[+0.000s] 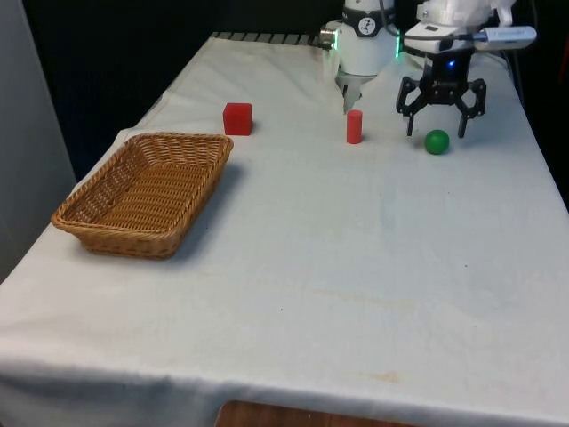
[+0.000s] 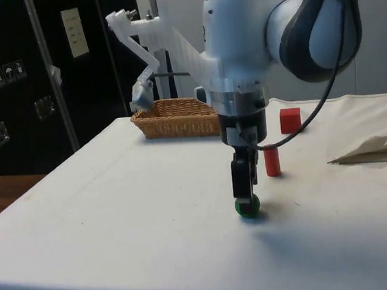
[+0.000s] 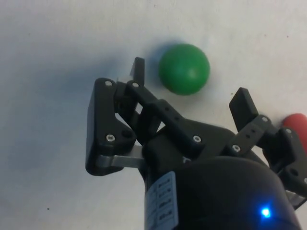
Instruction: Pick up the object to the left of the cylinder and place it into the basket.
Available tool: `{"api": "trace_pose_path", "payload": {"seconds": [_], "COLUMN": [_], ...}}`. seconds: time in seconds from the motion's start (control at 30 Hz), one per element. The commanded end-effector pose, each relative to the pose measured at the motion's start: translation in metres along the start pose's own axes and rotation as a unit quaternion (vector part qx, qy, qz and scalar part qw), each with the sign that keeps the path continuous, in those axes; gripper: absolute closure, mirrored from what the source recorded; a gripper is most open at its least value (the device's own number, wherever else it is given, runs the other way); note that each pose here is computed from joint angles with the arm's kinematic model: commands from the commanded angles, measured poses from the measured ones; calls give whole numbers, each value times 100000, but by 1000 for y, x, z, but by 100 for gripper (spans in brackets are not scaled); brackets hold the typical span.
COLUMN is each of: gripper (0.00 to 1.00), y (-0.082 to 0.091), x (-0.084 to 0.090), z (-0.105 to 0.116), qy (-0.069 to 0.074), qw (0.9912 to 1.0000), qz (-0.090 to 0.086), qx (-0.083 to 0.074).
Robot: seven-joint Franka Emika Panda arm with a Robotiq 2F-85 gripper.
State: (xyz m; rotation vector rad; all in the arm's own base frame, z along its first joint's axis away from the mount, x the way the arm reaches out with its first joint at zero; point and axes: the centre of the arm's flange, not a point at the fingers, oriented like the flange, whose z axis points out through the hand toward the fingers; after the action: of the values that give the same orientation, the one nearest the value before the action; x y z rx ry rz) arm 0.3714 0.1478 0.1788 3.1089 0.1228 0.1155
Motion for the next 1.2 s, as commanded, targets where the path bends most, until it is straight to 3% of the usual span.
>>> {"api": "trace_pose_path", "payload": {"seconds": [0.0,0.17,0.2,0.47,0.5,0.53,0.77,0.83,0.87,0.97,1.0,1.07,1.17], "gripper": [0,0,0,0,0,0,3,20,20,55,77,97,100], "y": [-3,-1,-4,-4,-1,-4,-4,-1,-4,-3,-3,-3,-3], "x": [-2,0,-2,1,3,2,2,5,2,2,2,2,2], "z": [1,6,7,10,12,10,11,11,11,12,12,12,12], "qy": [227,-76,135,412,155,460,526,340,483,438,395,395,445], "qw": [99998,99999,99997,99989,99995,99989,99985,99991,99986,99985,99985,99985,99985], "qz": [390,286,587,1345,953,1346,1583,1303,1580,1676,1673,1673,1674], "qx": [538,-168,393,363,-311,379,346,-249,321,293,268,268,278]}}
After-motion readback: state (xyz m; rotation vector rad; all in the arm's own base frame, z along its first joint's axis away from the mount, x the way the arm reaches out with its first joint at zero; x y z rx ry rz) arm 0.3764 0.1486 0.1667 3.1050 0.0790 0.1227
